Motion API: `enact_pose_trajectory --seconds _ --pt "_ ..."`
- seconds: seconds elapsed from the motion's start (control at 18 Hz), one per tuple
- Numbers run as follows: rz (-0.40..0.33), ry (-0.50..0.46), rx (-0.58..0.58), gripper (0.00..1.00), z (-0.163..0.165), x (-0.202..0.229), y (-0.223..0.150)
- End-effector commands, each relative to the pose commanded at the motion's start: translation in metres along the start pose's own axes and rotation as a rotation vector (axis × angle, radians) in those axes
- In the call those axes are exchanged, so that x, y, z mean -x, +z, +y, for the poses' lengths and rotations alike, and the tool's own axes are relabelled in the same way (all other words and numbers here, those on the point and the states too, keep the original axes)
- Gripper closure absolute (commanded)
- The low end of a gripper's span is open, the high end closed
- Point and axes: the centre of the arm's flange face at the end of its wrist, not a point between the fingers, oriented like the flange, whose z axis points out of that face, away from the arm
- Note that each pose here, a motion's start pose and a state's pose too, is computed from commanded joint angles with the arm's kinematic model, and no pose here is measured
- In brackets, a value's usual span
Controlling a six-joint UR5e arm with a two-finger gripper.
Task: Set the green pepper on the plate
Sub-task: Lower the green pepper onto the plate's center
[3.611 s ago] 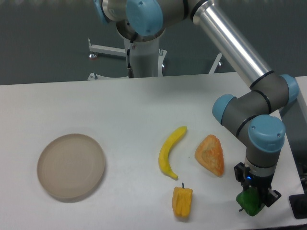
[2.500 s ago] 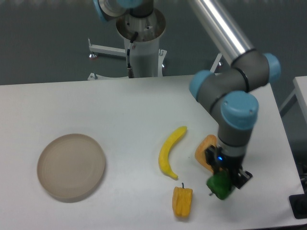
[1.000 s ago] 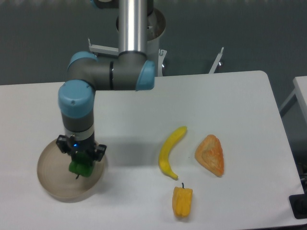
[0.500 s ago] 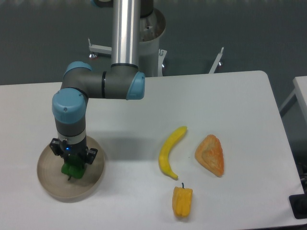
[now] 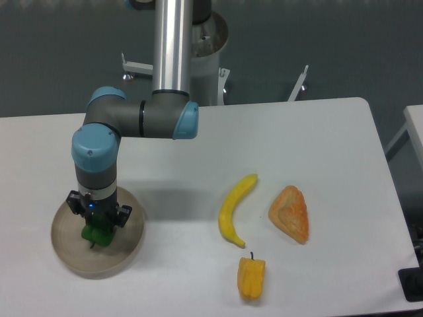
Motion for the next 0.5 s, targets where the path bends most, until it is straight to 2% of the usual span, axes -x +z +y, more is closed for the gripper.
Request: enact_pose_trajectory --seconds 0.06,0.17,0.22,0.33,0.5 --pt "0.0 0.001 0.0 0.6 0.0 -0.0011 0.0001" --pt "-0.001 0.0 0.0 0.5 0.0 0.0001 0.0" --pt "-0.001 0.0 -0.003 0.48 -0.0005 -0.0002 -0.0017" --pt "0.0 0.002 -0.001 0.35 0.0 -0.0002 -0.0011" --pt "-0.003 0.018 -0.006 0.21 -0.001 -0.0002 -0.0035"
